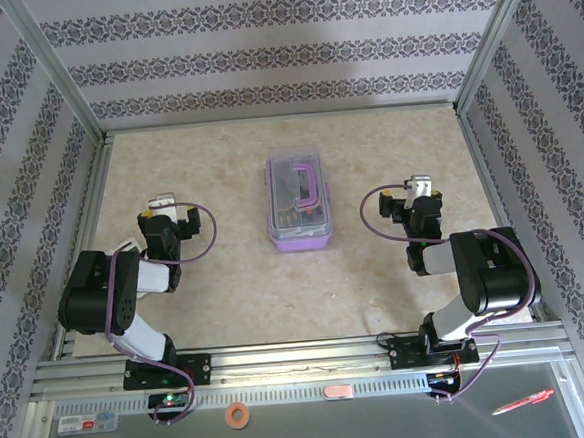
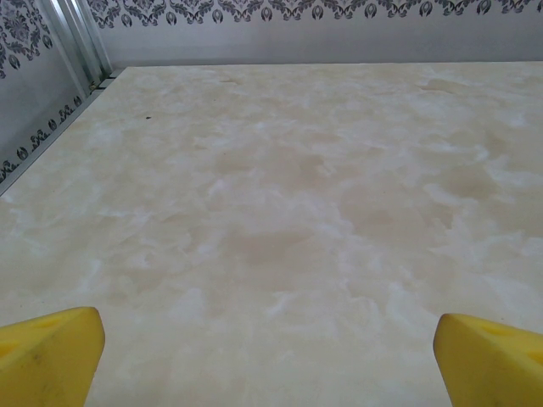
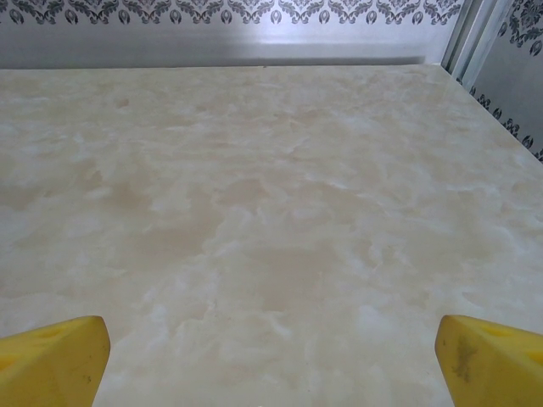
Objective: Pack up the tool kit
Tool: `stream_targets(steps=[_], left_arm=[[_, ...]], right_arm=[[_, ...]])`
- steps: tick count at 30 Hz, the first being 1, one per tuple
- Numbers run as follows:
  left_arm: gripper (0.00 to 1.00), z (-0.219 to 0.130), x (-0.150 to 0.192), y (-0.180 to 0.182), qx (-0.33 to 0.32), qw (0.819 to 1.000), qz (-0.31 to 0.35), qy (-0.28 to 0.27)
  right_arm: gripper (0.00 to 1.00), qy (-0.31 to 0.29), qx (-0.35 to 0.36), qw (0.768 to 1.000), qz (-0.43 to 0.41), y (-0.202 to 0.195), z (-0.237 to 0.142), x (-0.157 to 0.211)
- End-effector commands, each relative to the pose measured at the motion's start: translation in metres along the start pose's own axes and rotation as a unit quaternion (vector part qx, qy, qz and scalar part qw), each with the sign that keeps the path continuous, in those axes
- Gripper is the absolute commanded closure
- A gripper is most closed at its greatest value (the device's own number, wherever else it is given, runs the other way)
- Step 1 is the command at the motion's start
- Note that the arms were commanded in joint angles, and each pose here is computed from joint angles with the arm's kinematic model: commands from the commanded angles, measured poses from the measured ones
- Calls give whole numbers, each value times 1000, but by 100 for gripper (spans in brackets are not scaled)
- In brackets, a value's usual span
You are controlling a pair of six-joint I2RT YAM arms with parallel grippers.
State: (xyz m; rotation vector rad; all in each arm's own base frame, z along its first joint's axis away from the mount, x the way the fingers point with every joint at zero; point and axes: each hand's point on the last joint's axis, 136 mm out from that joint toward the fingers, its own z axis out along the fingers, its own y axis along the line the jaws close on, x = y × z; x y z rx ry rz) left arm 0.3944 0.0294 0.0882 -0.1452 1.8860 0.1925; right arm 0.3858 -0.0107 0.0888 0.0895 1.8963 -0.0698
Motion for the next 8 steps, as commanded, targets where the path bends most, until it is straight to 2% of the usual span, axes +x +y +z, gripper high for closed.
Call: stream_targets(steps=[1, 8], left_arm=[[0, 1, -3, 0, 4, 1000, -11, 1], [0, 0, -3, 0, 4, 1000, -10, -1]], right_arm=[[2, -15, -5, 1000, 2, 4, 1, -11], [2, -18, -6, 1000, 2, 4, 1, -12]])
